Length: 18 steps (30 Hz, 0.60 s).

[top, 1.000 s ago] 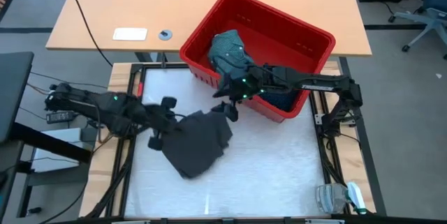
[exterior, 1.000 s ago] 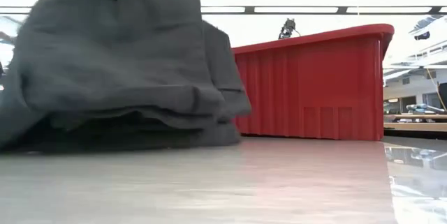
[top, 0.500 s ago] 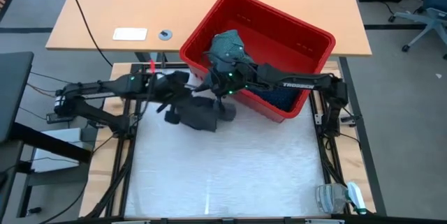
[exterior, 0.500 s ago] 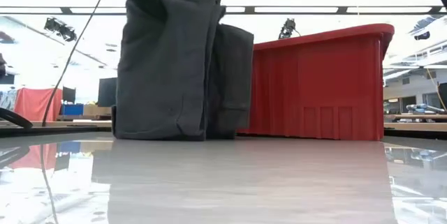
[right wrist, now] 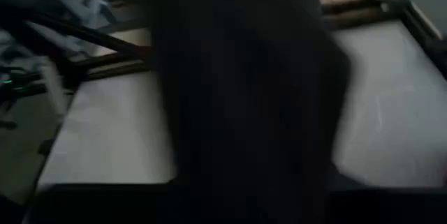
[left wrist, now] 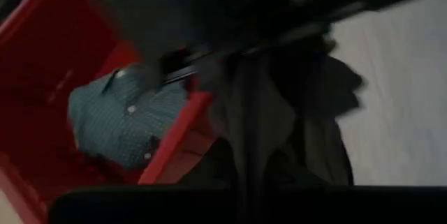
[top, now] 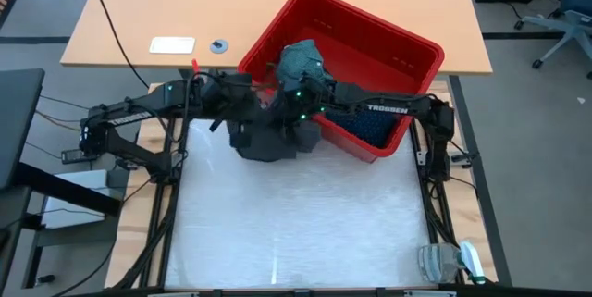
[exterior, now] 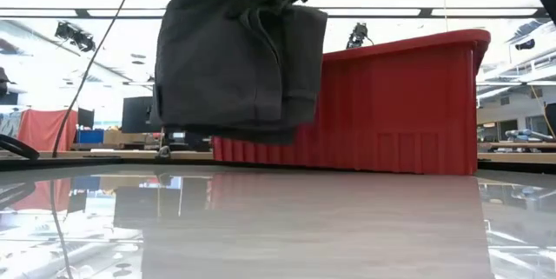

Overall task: Fold laundry
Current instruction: Put the black shorts into the red bin

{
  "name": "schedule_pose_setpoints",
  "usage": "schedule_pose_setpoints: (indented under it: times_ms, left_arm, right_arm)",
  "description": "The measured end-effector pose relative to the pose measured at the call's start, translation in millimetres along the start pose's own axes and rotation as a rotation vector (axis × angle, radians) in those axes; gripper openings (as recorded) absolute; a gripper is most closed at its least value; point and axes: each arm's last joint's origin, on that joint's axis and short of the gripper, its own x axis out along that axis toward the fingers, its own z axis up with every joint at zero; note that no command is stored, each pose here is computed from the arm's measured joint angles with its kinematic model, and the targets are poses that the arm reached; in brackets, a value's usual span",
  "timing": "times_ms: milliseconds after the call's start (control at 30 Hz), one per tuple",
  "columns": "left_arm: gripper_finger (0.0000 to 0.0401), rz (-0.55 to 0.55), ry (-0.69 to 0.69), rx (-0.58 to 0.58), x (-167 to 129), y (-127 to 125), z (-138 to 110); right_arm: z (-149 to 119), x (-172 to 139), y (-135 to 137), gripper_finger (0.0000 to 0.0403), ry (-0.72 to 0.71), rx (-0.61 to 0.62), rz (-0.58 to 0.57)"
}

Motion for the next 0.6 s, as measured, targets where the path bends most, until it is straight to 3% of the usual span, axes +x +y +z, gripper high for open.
schedule_pose_setpoints:
  times_ms: [33,67,167,300,433,600]
  left_arm:
    - [0.0024,0.025,-0.008,-0.057,0,4,0]
    - [0.0031,0.05,-0.017,-0.118,1,8,0]
    - [0.0059,0.123,-0.042,-0.257,-5,23,-2]
    - [0.0095,0.24,-0.103,-0.389,-26,45,-5]
    - [0.0113,0.267,-0.201,-0.468,-30,57,-2]
    - [0.0116,0.252,-0.267,-0.478,-16,62,7]
  right_arm:
    - [3,-5,-1,0.0046,-0.016,-0.019,0.025]
    - [6,-11,-2,0.0038,-0.035,-0.021,0.034]
    - [17,-33,-12,0.0038,-0.1,0.055,-0.01]
    - [33,-84,-34,0.0038,-0.218,0.089,-0.178]
    - [44,-128,-60,0.0038,-0.336,0.091,-0.301]
    - [40,-153,-98,0.0038,-0.366,0.174,-0.253]
